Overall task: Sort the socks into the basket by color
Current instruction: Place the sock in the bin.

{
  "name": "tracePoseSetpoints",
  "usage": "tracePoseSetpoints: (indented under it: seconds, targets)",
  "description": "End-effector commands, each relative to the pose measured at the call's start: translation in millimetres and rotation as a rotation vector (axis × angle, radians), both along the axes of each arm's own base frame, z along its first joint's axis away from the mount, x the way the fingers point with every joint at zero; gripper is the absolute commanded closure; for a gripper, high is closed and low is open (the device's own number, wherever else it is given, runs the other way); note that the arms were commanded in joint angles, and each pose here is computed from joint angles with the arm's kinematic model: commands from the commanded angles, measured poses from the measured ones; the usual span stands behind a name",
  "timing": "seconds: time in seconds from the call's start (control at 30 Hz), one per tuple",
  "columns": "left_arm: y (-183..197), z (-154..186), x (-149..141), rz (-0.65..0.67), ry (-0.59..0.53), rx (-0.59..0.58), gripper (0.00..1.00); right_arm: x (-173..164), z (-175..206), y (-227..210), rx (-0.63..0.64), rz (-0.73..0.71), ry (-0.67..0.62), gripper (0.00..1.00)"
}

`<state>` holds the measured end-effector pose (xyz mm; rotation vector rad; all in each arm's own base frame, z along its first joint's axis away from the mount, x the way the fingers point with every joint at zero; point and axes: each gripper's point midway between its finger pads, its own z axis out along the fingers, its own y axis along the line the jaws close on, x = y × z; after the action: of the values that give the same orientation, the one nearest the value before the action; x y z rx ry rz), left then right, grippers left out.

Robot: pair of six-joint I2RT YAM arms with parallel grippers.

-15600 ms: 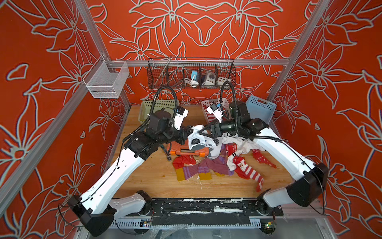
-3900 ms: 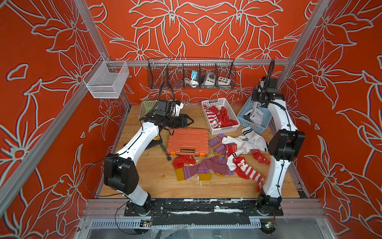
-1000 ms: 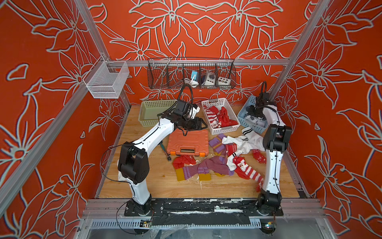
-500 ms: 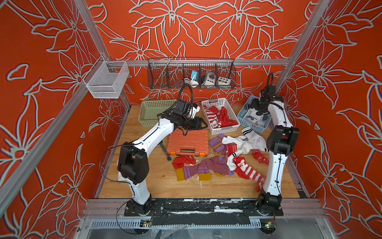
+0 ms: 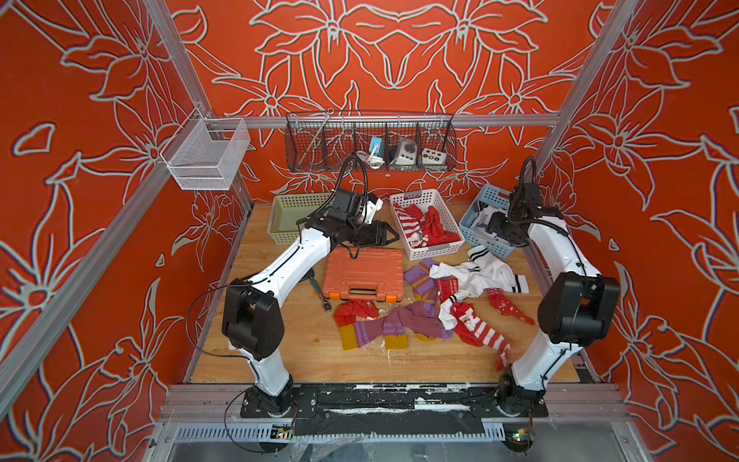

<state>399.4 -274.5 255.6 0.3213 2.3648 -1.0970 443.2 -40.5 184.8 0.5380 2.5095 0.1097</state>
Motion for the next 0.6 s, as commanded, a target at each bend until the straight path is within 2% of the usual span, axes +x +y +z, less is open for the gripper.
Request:
tracePoseSetpoints:
  seconds: [0.0,0.13,0.27,0.4,0.57]
  targets:
    - [2.5,16.8,-5.2,-0.023,-0.057,-0.019,0.36,-29.2,-4.6,-10.9,-0.063,-0.08,0.023,0.35]
    - [4.5,14.8,-5.5,-0.021,-0.052,-0.029,0.36,-45.9,-23.3,-16.3,-0.122,-0.064,0.062,0.34]
    - [4.3,13.8,-6.8,-0.023,-0.048,-0.036,0.36,-36.2,-34.9,-18.3,-0.156,-0.016,0.085,0.33]
    - [6.7,10.5,-9.0,-0.021,-0.043,-0.033,0.36,-29.8,-47.7,-10.4,-0.128,0.041,0.126,0.33]
    - [10.6,6.1,-10.3,-0.013,-0.035,-0.034,0.36,-38.7,-67.3,2.2,-0.072,0.082,0.176,0.37]
